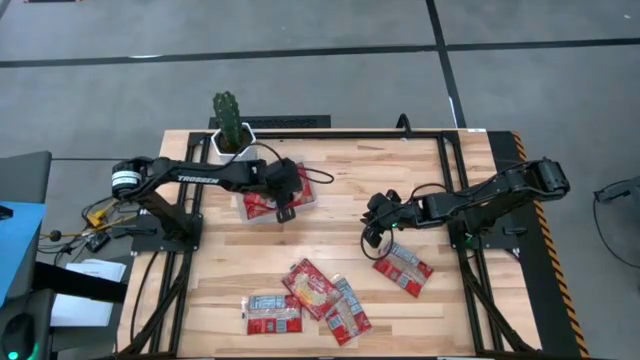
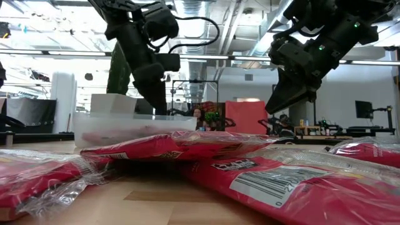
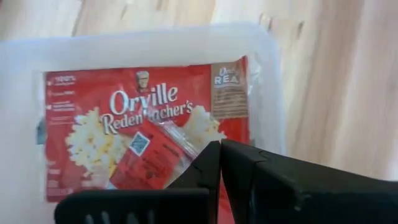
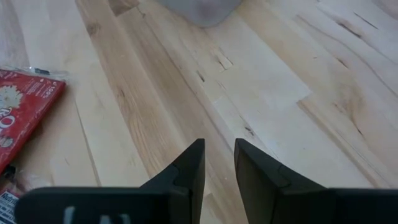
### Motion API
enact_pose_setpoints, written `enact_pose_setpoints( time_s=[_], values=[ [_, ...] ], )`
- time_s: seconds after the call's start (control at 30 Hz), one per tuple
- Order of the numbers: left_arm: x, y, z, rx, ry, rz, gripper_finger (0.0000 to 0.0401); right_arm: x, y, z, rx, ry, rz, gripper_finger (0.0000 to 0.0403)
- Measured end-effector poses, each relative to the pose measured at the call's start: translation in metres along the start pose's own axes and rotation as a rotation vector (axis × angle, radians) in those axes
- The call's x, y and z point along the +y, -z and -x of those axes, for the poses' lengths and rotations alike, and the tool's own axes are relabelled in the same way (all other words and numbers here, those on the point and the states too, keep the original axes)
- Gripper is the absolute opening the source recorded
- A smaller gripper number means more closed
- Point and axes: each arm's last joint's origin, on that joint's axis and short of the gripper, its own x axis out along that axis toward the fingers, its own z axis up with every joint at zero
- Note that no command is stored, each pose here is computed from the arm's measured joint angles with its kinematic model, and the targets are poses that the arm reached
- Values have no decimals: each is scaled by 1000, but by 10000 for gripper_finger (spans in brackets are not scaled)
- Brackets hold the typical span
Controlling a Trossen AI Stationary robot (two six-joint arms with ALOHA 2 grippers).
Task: Sort popcorn bags into baskets
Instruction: Put the red popcorn bag into the transparent bin
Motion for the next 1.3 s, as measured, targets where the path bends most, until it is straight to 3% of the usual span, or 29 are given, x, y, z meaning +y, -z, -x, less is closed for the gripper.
enact_pose_setpoints(
  time_s=[0.27, 0.57, 0.77, 0.97, 1.1, 1.3],
  values=[
    [-5, 16, -22, 159, 31, 30, 0, 0, 0, 0, 4, -1, -1, 113],
    [-19, 32, 2, 336, 11, 126, 0, -1, -1, 0, 0, 5, 3, 113],
    [-20, 44, 12, 448, -108, 243, 0, -3, -3, -1, -13, 5, 30, 113],
    [-27, 44, 13, 449, -89, 240, 0, 8, -34, -6, -195, -110, 21, 111],
    [-30, 43, 13, 429, -84, 255, 0, 18, -57, -26, -180, -132, 44, 102],
    [-32, 42, 14, 420, -79, 249, 0, 44, -85, -71, -181, -200, 179, 79]
  ],
)
